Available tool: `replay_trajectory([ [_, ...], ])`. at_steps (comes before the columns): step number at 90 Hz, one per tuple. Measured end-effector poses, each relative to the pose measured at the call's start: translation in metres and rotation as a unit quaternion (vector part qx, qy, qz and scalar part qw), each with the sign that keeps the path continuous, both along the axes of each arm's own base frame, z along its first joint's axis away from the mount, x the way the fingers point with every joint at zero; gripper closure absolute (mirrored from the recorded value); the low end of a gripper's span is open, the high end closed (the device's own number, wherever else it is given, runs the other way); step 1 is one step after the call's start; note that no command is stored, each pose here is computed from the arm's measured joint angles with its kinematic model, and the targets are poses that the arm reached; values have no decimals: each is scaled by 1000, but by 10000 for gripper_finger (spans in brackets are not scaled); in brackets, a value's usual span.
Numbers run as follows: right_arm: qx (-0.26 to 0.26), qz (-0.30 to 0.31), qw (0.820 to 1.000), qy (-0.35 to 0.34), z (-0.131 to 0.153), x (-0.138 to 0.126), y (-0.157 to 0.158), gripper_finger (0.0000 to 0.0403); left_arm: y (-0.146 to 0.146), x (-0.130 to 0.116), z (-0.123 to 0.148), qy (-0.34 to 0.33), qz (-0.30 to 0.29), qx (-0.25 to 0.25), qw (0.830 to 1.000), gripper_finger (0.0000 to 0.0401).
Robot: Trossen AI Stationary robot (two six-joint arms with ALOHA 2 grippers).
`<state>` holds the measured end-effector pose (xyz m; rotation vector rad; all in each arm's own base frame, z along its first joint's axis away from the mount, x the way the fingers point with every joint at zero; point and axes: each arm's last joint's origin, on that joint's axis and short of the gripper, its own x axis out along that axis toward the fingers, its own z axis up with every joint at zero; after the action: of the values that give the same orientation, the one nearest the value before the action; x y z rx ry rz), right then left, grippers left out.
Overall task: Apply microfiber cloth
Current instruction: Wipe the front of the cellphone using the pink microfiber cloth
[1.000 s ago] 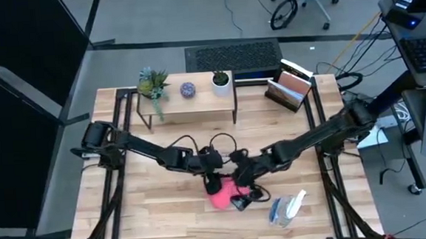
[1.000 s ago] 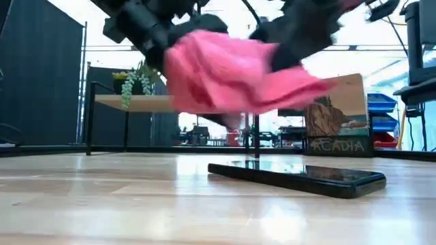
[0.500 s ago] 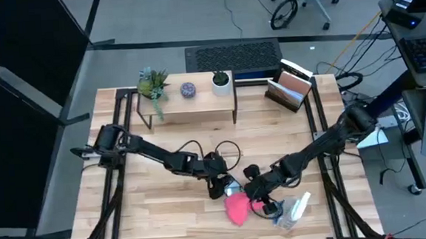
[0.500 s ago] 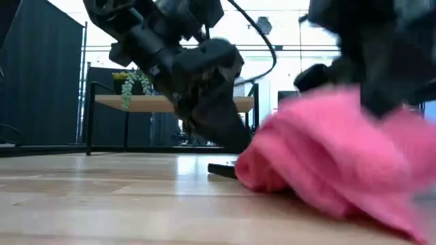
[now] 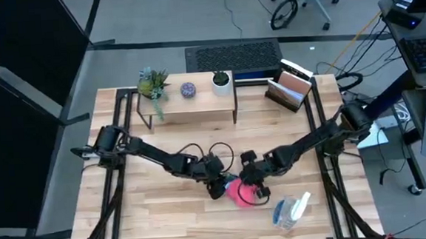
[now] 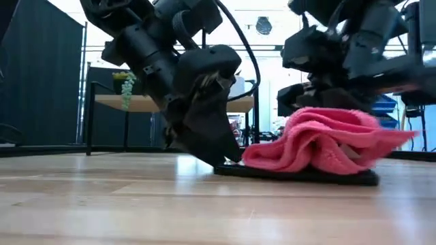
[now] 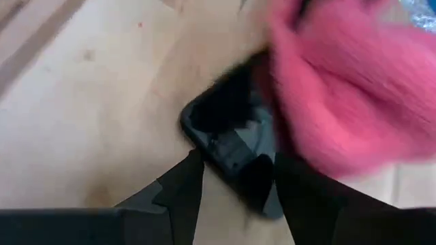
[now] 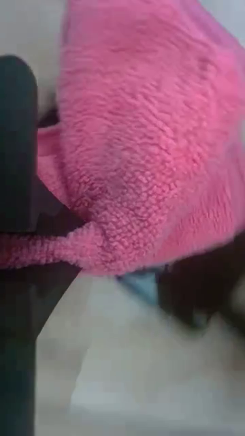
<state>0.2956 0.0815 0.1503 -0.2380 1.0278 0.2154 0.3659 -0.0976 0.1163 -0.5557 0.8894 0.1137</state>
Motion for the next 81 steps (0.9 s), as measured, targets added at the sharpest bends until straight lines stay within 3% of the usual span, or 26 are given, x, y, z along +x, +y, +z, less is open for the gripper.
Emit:
replay_trajectory([
  [25, 0, -17, 999, -43, 24, 1, -25, 399, -4, 0, 4, -6, -12, 1, 1000, 237],
  [38, 36, -47, 995, -83, 49, -6, -25, 399, -3, -1, 19, -20, -26, 6, 999, 237],
  [50, 72, -83, 988, -108, 65, -11, -26, 399, -2, 1, 36, -68, -41, 68, 995, 237],
  [58, 92, -113, 983, -113, 66, -11, -26, 399, 0, 1, 32, -70, -52, 110, 990, 237],
  [70, 123, -170, 969, -133, 65, -4, -24, 399, -1, 5, 25, -73, -56, 109, 990, 237],
  [81, 145, -183, 963, -133, 56, 3, -16, 399, -5, 5, 17, -65, -65, 106, 990, 237],
])
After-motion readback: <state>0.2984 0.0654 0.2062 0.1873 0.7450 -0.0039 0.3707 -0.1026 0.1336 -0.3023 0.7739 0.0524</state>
